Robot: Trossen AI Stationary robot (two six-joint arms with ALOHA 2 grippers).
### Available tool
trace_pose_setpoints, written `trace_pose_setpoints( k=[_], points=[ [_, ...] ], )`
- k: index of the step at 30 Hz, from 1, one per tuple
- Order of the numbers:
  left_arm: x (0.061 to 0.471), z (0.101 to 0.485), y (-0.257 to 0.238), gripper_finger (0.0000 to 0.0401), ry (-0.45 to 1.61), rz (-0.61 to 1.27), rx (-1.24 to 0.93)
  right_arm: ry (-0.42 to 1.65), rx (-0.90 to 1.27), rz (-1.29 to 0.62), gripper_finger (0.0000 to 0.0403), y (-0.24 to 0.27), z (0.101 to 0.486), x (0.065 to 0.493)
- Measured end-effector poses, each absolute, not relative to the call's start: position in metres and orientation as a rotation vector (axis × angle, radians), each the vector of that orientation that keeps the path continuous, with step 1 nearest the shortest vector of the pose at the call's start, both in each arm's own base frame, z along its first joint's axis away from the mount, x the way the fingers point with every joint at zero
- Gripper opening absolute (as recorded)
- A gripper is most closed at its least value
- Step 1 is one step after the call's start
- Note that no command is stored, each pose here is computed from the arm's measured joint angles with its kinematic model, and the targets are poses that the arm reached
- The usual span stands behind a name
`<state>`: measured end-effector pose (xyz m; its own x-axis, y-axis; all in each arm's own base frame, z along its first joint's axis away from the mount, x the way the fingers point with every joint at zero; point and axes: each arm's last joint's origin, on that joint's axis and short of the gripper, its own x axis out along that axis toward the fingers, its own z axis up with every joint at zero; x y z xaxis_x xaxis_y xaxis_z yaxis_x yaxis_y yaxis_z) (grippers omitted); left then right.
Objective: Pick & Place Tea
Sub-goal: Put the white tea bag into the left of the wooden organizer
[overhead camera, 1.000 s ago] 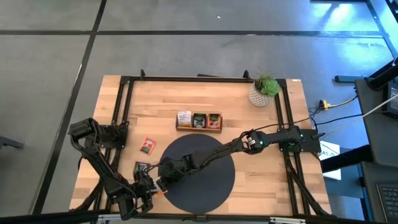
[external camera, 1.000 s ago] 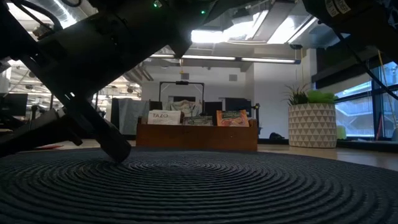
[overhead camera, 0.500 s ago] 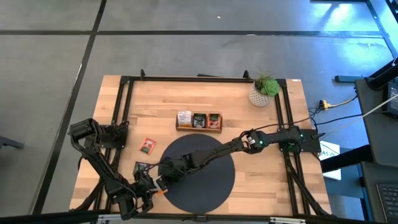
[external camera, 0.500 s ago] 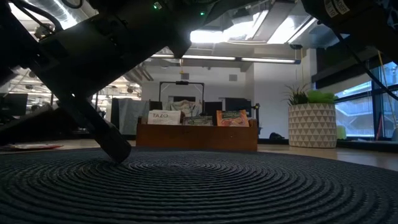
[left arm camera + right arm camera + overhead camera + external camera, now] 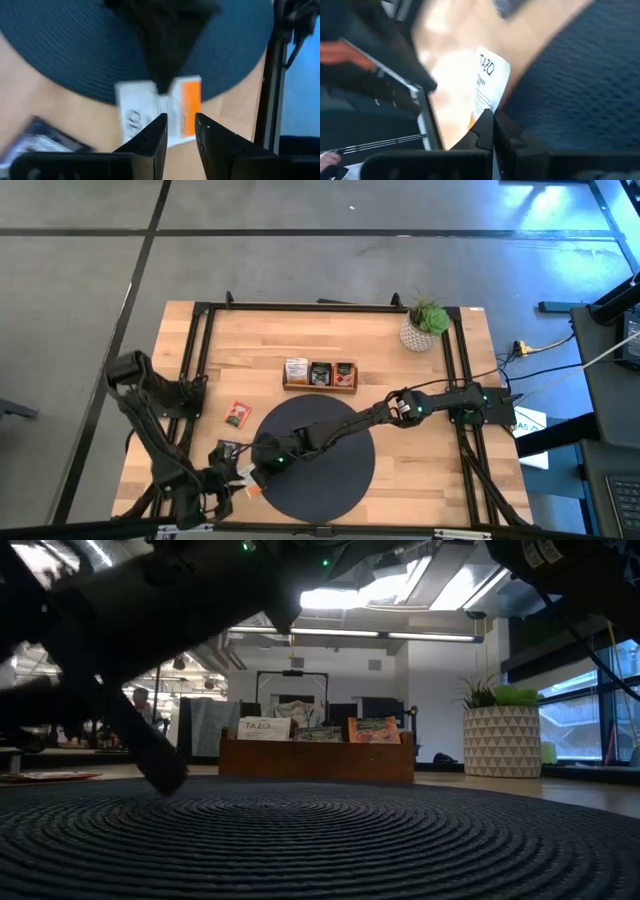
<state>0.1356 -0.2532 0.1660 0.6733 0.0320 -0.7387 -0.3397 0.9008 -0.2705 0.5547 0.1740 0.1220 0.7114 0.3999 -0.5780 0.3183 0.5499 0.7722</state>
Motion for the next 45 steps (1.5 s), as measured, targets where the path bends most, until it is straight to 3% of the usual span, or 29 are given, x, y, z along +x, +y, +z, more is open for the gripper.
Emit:
trace_pose_setpoints(
  k=[6,11,16,25,34,39,45],
  points=[
    [0.127,0.209,-0.234,0.0091,0.699,0.180,-0.445,0.700,0.930,0.079,0.0003,0.161,0.171,0.554],
    [0.126,0.236,-0.220,0.0094,0.440,0.216,-0.425,0.639,0.788,0.092,0.0003,0.137,0.222,0.546],
    [0.125,0.249,-0.212,0.0094,0.304,0.253,-0.382,0.728,0.625,0.008,0.0002,0.113,0.267,0.519],
    [0.143,0.253,-0.196,0.0094,0.290,0.339,-0.375,0.868,0.338,-0.257,0.0002,0.075,0.320,0.464],
    [0.155,0.262,-0.167,0.0091,0.376,0.399,-0.358,0.955,0.246,-0.253,0.0002,0.033,0.330,0.451],
    [0.151,0.274,-0.143,0.0091,0.378,0.455,-0.347,0.967,0.250,-0.196,0.0002,0.011,0.305,0.454],
    [0.151,0.280,-0.126,0.0094,0.367,0.511,-0.360,0.729,0.278,-0.121,0.0001,-0.011,0.283,0.448]
  ],
)
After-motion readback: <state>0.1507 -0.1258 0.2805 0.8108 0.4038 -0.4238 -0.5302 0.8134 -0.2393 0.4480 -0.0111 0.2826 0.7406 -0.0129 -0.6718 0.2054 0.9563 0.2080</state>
